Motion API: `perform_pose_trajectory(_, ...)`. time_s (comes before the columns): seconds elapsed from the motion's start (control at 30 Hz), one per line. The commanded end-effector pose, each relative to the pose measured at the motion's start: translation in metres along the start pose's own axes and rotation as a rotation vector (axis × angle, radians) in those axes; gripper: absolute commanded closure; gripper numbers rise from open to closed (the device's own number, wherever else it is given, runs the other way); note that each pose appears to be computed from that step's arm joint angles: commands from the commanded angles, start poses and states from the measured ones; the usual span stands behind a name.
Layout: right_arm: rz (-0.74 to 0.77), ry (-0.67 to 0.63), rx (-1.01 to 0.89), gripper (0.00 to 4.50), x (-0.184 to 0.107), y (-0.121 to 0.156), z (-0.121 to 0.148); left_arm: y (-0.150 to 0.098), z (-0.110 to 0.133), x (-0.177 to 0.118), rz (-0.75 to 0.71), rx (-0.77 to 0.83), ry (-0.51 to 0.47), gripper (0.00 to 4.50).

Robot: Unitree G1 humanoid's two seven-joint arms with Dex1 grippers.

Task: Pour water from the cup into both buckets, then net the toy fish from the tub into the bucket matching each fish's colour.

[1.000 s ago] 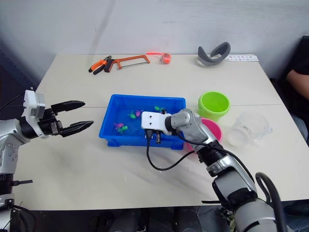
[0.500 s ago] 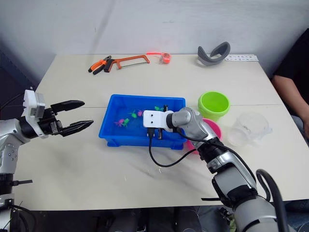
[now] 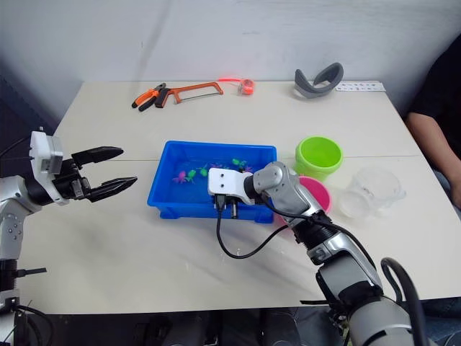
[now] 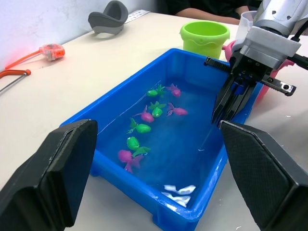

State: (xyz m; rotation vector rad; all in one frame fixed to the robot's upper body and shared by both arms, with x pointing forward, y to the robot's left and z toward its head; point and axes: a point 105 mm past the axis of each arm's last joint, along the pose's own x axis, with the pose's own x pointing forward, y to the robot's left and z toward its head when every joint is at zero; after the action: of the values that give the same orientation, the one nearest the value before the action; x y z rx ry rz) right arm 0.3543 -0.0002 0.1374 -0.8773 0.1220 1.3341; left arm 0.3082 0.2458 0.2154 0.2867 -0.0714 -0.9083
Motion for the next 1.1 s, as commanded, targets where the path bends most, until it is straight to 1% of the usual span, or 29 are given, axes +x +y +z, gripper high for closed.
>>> perform_pose_trajectory(0.03, -0.07, -0.053, -0.014, 4.5, -0.002, -0.011, 0.009, 0.004, 0.012, -0.006, 0.018, 0.032, -0.022, 0.09)
perform_pose_trajectory(0.23, -0.15, -0.042, -0.035, 4.5, 0.0, -0.024, 0.002, 0.007, 0.01, -0.006, 0.033, 0.029, -0.018, 0.09)
perform_pose_trajectory(0.57, -0.252, -0.112, -0.037, 4.5, 0.004, -0.042, 0.014, 0.014, -0.005, -0.013, 0.068, 0.025, 0.058, 0.09)
perform_pose_trajectory(0.97, -0.299, -0.114, -0.061, 4.5, 0.01, -0.046, 0.009, 0.014, -0.006, -0.012, 0.066, 0.018, 0.059, 0.09)
perform_pose_trajectory(1.1, -0.305, -0.149, -0.082, 4.5, 0.011, -0.045, 0.012, 0.014, -0.006, -0.012, 0.067, 0.019, 0.056, 0.09)
